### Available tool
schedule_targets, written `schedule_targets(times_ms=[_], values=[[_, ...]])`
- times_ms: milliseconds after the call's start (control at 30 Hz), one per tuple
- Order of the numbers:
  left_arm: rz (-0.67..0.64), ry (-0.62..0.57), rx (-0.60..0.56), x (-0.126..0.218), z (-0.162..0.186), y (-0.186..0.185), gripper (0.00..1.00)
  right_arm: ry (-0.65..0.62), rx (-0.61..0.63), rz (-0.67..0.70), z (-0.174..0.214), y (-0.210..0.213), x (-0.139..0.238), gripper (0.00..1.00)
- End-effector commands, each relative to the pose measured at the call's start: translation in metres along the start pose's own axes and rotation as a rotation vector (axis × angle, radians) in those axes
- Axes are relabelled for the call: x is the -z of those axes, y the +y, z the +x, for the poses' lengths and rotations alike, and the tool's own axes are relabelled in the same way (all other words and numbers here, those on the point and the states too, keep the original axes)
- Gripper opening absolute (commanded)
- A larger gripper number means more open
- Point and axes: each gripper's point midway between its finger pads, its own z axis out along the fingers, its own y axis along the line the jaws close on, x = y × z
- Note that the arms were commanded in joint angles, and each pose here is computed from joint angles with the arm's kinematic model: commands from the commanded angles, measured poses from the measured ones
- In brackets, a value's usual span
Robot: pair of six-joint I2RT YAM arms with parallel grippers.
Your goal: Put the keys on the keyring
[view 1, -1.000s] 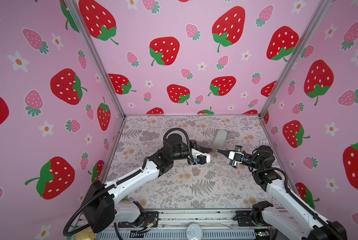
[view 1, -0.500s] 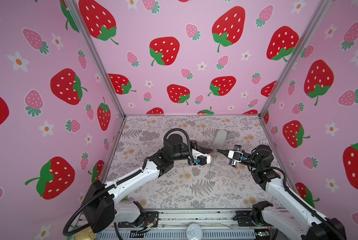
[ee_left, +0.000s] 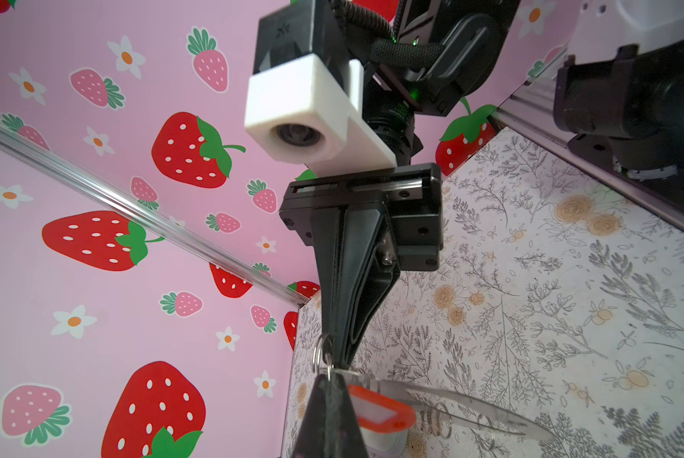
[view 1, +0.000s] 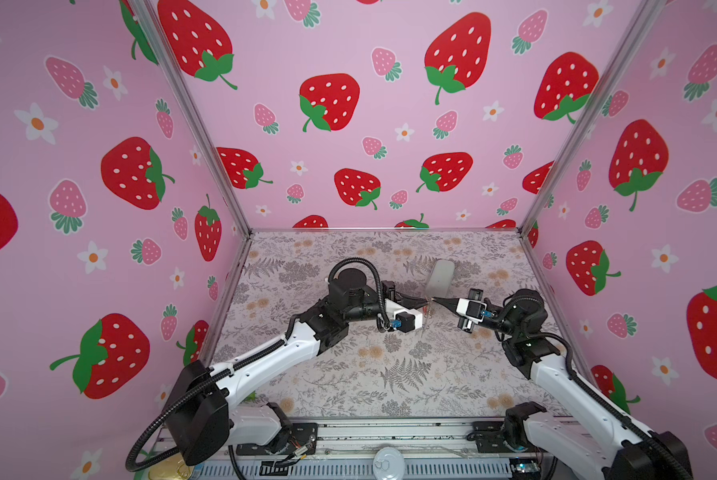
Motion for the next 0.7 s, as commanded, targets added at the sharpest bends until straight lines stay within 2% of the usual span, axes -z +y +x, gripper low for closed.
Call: schedule_targets(times_ms=[0, 667], values=[[-0.021, -0.019, -0.023, 0.0019, -0.0048, 0.0088, 0.00, -0.045, 0.055, -0.010, -0.0174, -0.0019, 0.0009, 0.00], [-0.057, -0.001, -0.030, 0.0045, -0.0009, 0.0188, 0.00, -0.038, 0.046, -0.027, -0.0158, 0.0003, 0.0000, 0.00]])
